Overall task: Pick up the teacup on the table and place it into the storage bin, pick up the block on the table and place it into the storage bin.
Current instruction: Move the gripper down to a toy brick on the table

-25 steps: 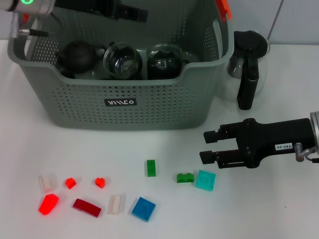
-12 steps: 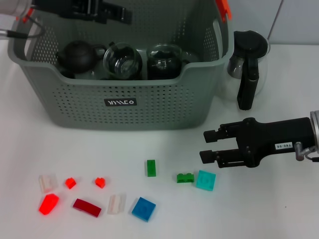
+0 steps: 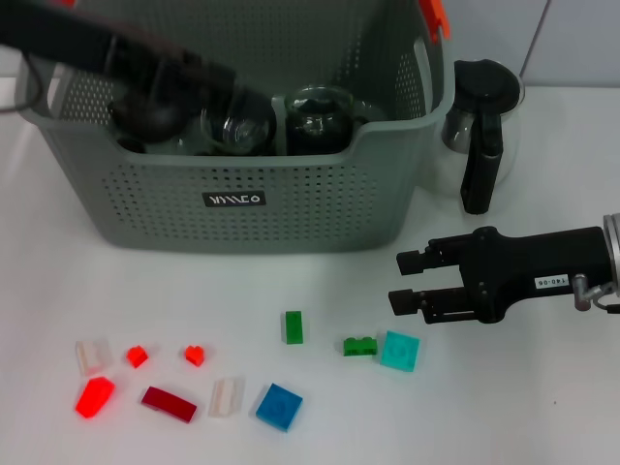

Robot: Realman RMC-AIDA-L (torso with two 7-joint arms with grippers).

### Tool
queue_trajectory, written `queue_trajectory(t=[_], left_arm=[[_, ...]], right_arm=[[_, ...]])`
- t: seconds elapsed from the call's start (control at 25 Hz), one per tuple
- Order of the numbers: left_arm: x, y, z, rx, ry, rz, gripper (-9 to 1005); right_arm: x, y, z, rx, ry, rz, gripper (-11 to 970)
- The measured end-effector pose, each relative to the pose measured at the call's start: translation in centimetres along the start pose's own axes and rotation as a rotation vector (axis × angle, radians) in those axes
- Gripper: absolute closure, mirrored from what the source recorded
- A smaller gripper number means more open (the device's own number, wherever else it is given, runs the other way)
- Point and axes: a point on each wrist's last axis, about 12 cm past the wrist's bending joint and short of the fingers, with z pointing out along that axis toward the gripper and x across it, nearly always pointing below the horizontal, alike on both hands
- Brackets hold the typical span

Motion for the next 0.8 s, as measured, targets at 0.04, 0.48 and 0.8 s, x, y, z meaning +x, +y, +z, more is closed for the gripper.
queue_trajectory(t=[0.04, 0.48, 0.8], left_arm=[[0.3, -0.4, -0.2, 0.018, 0.018, 0.038, 236], [4.7, -1.3, 2.1, 0.053, 0.269, 0.246, 237], [6.9, -0.6, 3.3, -0.003, 0.430, 0.228, 238]], right_arm=[[0.0, 0.0, 0.0, 0.000, -0.001, 0.000, 316], [0.0, 0.0, -0.1, -0.003, -0.001, -0.003, 317], [0.1, 0.0, 0.0, 0.000, 0.001, 0.001, 317]])
